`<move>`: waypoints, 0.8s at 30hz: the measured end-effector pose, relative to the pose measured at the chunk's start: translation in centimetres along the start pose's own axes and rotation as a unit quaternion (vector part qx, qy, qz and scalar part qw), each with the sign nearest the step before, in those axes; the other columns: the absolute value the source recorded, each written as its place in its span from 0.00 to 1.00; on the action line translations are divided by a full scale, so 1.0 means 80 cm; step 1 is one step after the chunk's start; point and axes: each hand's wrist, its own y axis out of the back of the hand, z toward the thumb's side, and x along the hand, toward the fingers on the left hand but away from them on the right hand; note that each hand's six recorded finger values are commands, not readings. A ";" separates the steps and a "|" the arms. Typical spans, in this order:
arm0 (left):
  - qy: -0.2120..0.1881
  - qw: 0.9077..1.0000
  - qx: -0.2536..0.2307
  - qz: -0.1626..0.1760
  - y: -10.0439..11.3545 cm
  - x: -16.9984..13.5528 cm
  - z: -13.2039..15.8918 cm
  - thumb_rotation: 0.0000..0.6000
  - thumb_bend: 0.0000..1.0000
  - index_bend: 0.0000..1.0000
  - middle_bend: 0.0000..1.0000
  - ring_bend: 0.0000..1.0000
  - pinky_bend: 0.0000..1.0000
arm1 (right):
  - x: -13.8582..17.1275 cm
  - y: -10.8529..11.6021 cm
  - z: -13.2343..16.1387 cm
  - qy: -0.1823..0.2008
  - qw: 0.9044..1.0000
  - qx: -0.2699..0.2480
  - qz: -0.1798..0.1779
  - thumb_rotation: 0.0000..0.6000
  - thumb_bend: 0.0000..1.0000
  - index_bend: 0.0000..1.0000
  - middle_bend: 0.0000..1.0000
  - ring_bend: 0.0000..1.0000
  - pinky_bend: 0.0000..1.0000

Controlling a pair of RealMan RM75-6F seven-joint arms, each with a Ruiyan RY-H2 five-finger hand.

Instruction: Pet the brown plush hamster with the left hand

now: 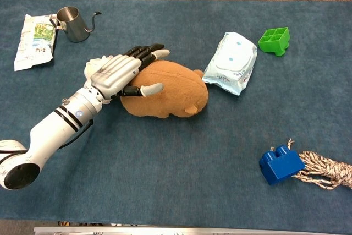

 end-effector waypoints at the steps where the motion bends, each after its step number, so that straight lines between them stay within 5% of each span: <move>1: 0.002 1.000 0.002 0.000 0.001 0.000 -0.002 0.01 0.02 0.00 0.02 0.00 0.00 | 0.000 0.000 0.000 0.000 1.000 -0.001 0.000 1.00 0.09 0.25 0.35 0.18 0.17; 12: 0.023 1.000 0.012 0.017 0.020 -0.001 -0.023 0.02 0.02 0.00 0.02 0.00 0.00 | -0.001 -0.001 0.001 0.005 1.000 -0.005 0.000 1.00 0.09 0.25 0.35 0.18 0.17; 24: 0.004 0.999 -0.005 0.034 0.033 0.002 0.011 0.02 0.02 0.00 0.02 0.00 0.00 | 0.001 0.000 -0.003 0.003 1.000 -0.006 -0.001 1.00 0.09 0.25 0.35 0.18 0.17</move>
